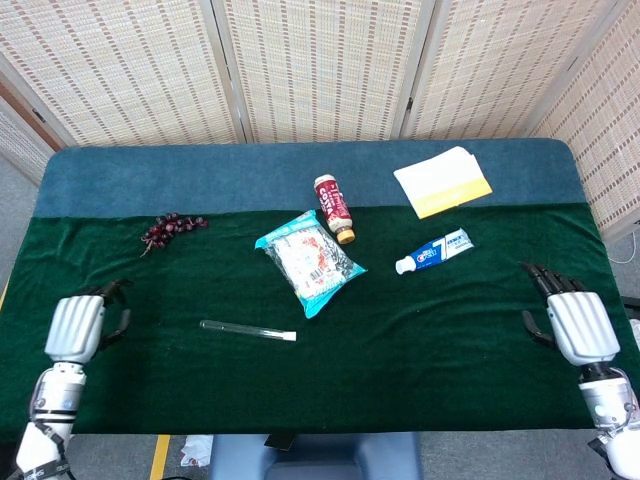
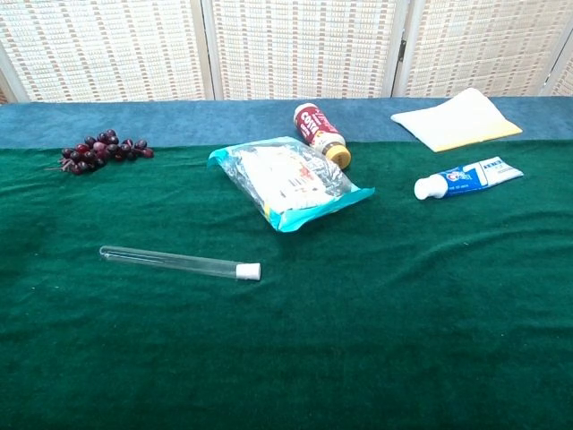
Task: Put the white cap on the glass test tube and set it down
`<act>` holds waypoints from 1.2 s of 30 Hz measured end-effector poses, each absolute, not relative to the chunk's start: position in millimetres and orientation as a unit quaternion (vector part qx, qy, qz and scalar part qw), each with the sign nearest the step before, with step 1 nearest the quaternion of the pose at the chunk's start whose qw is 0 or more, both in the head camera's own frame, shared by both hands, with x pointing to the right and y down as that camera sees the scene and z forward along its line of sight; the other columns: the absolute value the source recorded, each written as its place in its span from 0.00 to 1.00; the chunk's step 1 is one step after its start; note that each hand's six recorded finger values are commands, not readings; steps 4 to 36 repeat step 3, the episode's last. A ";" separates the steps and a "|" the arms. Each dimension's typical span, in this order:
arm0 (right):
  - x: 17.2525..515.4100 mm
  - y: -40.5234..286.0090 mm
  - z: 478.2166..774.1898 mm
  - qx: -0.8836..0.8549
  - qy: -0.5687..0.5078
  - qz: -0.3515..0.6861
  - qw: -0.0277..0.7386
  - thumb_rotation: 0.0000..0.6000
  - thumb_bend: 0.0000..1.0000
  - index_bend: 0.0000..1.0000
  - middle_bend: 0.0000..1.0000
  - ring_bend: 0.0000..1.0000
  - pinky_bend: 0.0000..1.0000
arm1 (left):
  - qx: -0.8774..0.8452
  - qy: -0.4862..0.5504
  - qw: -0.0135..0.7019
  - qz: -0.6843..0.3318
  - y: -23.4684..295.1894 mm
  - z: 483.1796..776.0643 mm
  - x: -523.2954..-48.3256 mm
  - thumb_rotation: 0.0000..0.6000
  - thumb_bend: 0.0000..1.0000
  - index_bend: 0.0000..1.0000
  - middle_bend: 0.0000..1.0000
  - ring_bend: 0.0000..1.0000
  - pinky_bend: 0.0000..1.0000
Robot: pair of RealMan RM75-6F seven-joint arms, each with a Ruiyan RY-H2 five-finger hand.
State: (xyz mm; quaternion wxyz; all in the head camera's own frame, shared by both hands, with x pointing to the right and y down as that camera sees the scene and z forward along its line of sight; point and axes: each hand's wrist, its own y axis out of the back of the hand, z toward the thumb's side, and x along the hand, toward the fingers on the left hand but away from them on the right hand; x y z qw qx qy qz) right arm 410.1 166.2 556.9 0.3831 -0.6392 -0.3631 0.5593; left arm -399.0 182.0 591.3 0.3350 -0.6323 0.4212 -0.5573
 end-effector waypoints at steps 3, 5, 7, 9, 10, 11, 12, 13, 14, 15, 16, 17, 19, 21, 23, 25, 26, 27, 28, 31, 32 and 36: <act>422.5 179.0 554.3 -0.625 -0.381 0.566 0.381 0.98 0.49 0.03 0.03 0.07 0.13 | -0.611 0.432 0.346 -0.565 195.6 576.7 -420.0 1.00 0.49 0.32 0.36 0.28 0.29; 422.5 179.0 554.3 -0.625 -0.381 0.566 0.381 0.98 0.49 0.03 0.03 0.07 0.13 | -0.611 0.432 0.346 -0.565 195.6 576.7 -420.0 1.00 0.49 0.32 0.36 0.28 0.29; 422.5 179.0 554.3 -0.625 -0.381 0.566 0.381 0.98 0.49 0.03 0.03 0.07 0.13 | -0.611 0.432 0.346 -0.565 195.6 576.7 -420.0 1.00 0.49 0.32 0.36 0.28 0.29; 422.5 179.0 554.3 -0.625 -0.381 0.566 0.381 0.98 0.49 0.03 0.03 0.07 0.13 | -0.611 0.432 0.346 -0.565 195.6 576.7 -420.0 1.00 0.49 0.32 0.36 0.28 0.29; 422.5 179.0 554.3 -0.625 -0.381 0.566 0.381 0.98 0.49 0.03 0.03 0.07 0.13 | -0.611 0.432 0.346 -0.565 195.6 576.7 -420.0 1.00 0.49 0.32 0.36 0.28 0.29; 422.5 179.0 554.3 -0.625 -0.381 0.566 0.381 0.98 0.49 0.03 0.03 0.07 0.13 | -0.611 0.432 0.346 -0.565 195.6 576.7 -420.0 1.00 0.49 0.32 0.36 0.28 0.29; 422.5 179.0 554.3 -0.625 -0.381 0.566 0.381 0.98 0.49 0.03 0.03 0.07 0.13 | -0.611 0.432 0.346 -0.565 195.6 576.7 -420.0 1.00 0.49 0.32 0.36 0.28 0.29; 422.5 179.0 554.3 -0.625 -0.381 0.566 0.381 0.98 0.49 0.03 0.03 0.07 0.13 | -0.611 0.432 0.346 -0.565 195.6 576.7 -420.0 1.00 0.49 0.32 0.36 0.28 0.29; 422.5 179.0 554.3 -0.625 -0.381 0.566 0.381 0.98 0.49 0.03 0.03 0.07 0.13 | -0.611 0.432 0.346 -0.565 195.6 576.7 -420.0 1.00 0.49 0.32 0.36 0.28 0.29; 422.5 179.0 554.3 -0.625 -0.381 0.566 0.381 0.98 0.49 0.03 0.03 0.07 0.13 | -0.611 0.432 0.346 -0.565 195.6 576.7 -420.0 1.00 0.49 0.32 0.36 0.28 0.29; 422.5 179.0 554.3 -0.625 -0.381 0.566 0.381 0.98 0.49 0.03 0.03 0.07 0.13 | -0.611 0.432 0.346 -0.565 195.6 576.7 -420.0 1.00 0.49 0.32 0.36 0.28 0.29; 422.5 179.0 554.3 -0.625 -0.381 0.566 0.381 0.98 0.49 0.03 0.03 0.07 0.13 | -0.611 0.432 0.346 -0.565 195.6 576.7 -420.0 1.00 0.49 0.32 0.36 0.28 0.29; 422.5 179.0 554.3 -0.625 -0.381 0.566 0.381 0.98 0.49 0.03 0.03 0.07 0.13 | -0.611 0.432 0.346 -0.565 195.6 576.7 -420.0 1.00 0.49 0.32 0.36 0.28 0.29; 422.5 179.0 554.3 -0.625 -0.381 0.566 0.381 0.98 0.49 0.03 0.03 0.07 0.13 | -0.611 0.432 0.346 -0.565 195.6 576.7 -420.0 1.00 0.49 0.32 0.36 0.28 0.29; 422.5 179.0 554.3 -0.625 -0.381 0.566 0.381 0.98 0.49 0.03 0.03 0.07 0.13 | -0.611 0.432 0.346 -0.565 195.6 576.7 -420.0 1.00 0.49 0.32 0.36 0.28 0.29; 422.5 179.0 554.3 -0.625 -0.381 0.566 0.381 0.98 0.49 0.03 0.03 0.07 0.13 | -0.611 0.432 0.346 -0.565 195.6 576.7 -420.0 1.00 0.49 0.32 0.36 0.28 0.29; 422.5 179.0 554.3 -0.625 -0.381 0.566 0.381 0.98 0.49 0.03 0.03 0.07 0.13 | -0.611 0.432 0.346 -0.565 195.6 576.7 -420.0 1.00 0.49 0.32 0.36 0.28 0.29; 422.5 179.0 554.3 -0.625 -0.381 0.566 0.381 0.98 0.49 0.03 0.03 0.07 0.13 | -0.611 0.432 0.346 -0.565 195.6 576.7 -420.0 1.00 0.49 0.32 0.36 0.28 0.29; 422.5 179.0 554.3 -0.625 -0.381 0.566 0.381 0.98 0.49 0.03 0.03 0.07 0.13 | -0.611 0.432 0.346 -0.565 195.6 576.7 -420.0 1.00 0.49 0.32 0.36 0.28 0.29; 422.5 179.0 554.3 -0.625 -0.381 0.566 0.381 0.98 0.49 0.03 0.03 0.07 0.13 | -0.611 0.432 0.346 -0.565 195.6 576.7 -420.0 1.00 0.49 0.32 0.36 0.28 0.29; 422.5 179.0 554.3 -0.625 -0.381 0.566 0.381 0.98 0.49 0.03 0.03 0.07 0.13 | -0.611 0.432 0.346 -0.565 195.6 576.7 -420.0 1.00 0.49 0.32 0.36 0.28 0.29; 422.5 179.0 554.3 -0.625 -0.381 0.566 0.381 0.98 0.49 0.03 0.03 0.07 0.13 | -0.611 0.432 0.346 -0.565 195.6 576.7 -420.0 1.00 0.49 0.32 0.36 0.28 0.29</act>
